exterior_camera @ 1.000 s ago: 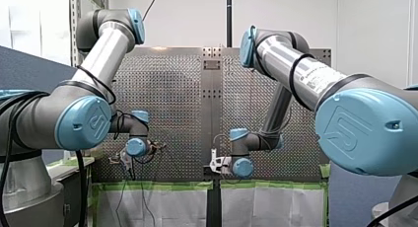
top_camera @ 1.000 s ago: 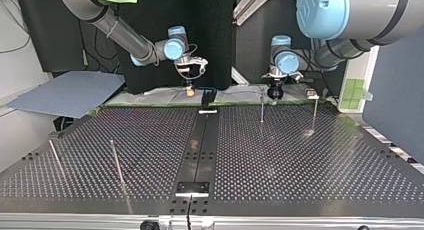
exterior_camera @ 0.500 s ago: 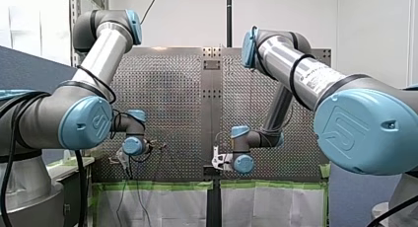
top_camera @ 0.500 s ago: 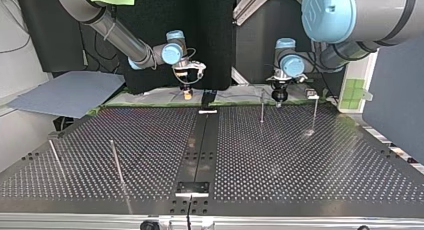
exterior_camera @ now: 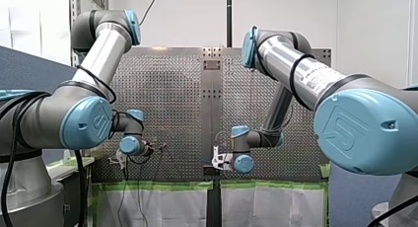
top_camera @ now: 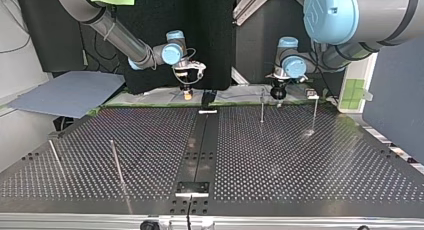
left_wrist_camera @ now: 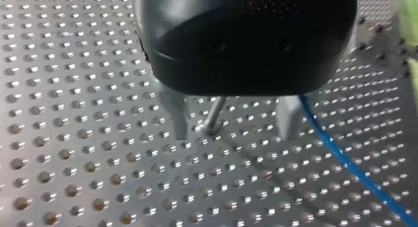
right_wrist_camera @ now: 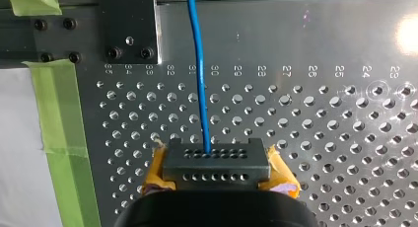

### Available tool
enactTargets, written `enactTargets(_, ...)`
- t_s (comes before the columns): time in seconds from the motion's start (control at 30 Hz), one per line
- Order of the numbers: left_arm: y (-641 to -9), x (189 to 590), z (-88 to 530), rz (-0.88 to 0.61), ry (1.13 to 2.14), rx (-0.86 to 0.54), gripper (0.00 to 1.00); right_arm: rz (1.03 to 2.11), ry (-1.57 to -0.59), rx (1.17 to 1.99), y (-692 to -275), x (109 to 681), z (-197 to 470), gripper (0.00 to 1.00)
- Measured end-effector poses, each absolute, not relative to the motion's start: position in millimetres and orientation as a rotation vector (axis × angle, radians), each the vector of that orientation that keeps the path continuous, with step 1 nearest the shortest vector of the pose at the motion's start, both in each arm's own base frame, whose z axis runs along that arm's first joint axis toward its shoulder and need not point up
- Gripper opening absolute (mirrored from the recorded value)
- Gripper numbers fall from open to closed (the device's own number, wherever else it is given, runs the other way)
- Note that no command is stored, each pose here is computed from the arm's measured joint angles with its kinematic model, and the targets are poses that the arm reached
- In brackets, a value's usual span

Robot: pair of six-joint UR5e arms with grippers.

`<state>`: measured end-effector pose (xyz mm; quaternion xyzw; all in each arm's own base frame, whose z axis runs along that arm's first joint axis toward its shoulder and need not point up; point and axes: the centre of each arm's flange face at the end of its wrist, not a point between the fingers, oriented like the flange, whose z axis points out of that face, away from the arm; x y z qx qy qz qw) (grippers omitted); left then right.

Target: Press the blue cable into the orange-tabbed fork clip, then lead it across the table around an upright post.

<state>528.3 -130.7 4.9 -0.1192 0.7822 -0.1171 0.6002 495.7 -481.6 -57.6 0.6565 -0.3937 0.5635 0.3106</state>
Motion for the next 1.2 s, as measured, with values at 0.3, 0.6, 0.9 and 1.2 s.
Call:
enactTargets(0.3,-128,501,-7,-0.173,1.928,-0.244,1.00,1.488,-1.040,1.734,-481,496,-58,0.00)
enactTargets(0.6,-135,463,-16,-0.184,2.007,-0.157,1.00,1.486,-1.040,1.737,-481,496,-58,0.00)
enactTargets(0.9,-141,434,5,-0.236,1.990,-0.178,1.00,1.482,-1.043,1.742,-481,496,-58,0.00)
enactTargets(1.2,-152,413,27,-0.259,1.960,-0.120,1.00,1.480,-1.045,1.743,-481,495,-58,0.00)
